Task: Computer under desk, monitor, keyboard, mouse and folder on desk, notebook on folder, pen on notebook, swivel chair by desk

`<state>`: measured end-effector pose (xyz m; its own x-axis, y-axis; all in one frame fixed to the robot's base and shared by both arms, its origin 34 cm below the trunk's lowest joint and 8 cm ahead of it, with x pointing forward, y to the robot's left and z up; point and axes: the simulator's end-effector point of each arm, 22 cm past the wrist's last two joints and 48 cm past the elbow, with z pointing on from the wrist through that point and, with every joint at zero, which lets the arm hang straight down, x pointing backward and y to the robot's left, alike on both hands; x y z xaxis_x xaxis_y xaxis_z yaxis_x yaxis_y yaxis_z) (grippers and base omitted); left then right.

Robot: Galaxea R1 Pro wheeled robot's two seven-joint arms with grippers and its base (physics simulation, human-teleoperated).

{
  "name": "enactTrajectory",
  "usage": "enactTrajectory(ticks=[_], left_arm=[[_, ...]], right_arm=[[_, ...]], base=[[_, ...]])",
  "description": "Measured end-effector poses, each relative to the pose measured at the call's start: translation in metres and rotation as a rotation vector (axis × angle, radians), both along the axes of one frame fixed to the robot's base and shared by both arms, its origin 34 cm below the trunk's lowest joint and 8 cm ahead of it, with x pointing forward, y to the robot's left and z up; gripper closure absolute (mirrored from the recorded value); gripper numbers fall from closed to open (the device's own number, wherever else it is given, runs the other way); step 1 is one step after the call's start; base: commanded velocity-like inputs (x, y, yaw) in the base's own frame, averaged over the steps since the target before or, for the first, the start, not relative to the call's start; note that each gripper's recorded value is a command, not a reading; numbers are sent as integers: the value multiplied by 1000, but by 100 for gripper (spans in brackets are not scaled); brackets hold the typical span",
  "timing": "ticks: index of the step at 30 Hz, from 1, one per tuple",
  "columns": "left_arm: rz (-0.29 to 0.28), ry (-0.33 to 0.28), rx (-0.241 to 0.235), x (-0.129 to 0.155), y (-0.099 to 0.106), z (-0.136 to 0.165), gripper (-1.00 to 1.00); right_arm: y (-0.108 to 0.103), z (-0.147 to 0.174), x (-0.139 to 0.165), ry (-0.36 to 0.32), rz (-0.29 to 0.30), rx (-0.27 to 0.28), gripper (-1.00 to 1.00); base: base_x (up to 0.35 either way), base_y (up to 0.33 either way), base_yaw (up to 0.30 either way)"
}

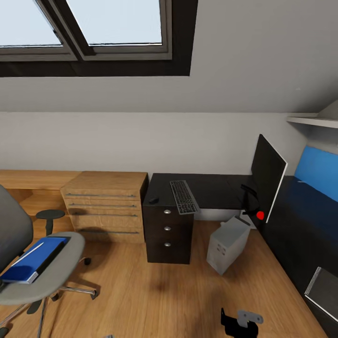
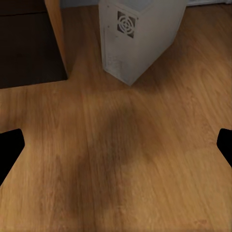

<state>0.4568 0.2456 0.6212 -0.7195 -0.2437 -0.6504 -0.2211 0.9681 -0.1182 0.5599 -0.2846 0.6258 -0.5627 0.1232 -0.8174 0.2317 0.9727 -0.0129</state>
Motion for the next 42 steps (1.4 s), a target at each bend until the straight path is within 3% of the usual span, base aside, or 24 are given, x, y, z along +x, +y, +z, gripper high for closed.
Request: enactTrajectory(ticks=[5, 8, 9, 10, 12, 15, 17, 20, 22, 26, 32, 35, 42], left_arm=[[0, 0, 0, 0, 0, 0, -100], [0, 1, 0, 0, 0, 0, -100], [0, 0, 0, 0, 0, 0, -100], [0, 0, 0, 0, 0, 0, -100], [0, 0, 0, 0, 0, 0, -100], [0, 0, 1, 0, 0, 0, -100], [-1, 0, 1, 0, 0, 0, -100], [-1, 1, 1, -1, 0, 0, -100], [-2, 2, 2, -1, 0, -1, -100], [-1, 1, 2, -1, 0, -1, -100], [-1, 2, 2, -1, 1, -1, -100], [-1, 2, 3, -1, 1, -1, -100], [-1, 2, 2, -1, 1, -1, -100]], right_arm=[[0, 11, 13, -42, 2, -3, -100], [-2, 39, 45, -134, -4, -3, -100], [-8, 70, 76, -216, -26, -5, -100], [-11, 89, 92, -258, -37, -9, -100], [-20, 118, 115, -298, -67, -16, -100], [-45, 171, 147, -297, -136, -44, -100], [-81, 214, 152, -209, -186, -99, -100], [-95, 249, 152, -181, -194, -132, -100], [-107, 258, 142, -162, -205, -149, -100], [-121, 246, 119, -143, -222, -166, -100], [-132, 251, 113, -183, -240, -180, -100], [-134, 262, 115, -250, -252, -180, -100], [-135, 263, 116, -261, -254, -180, -100]], base=[[0, 0, 0], [0, 0, 0], [0, 0, 0], [0, 0, 0], [0, 0, 0], [0, 0, 0], [0, 0, 0], [0, -73, 0], [0, -223, 0], [0, -279, 0], [-3, -306, 0], [-12, -191, 0], [-2, -36, 0]])
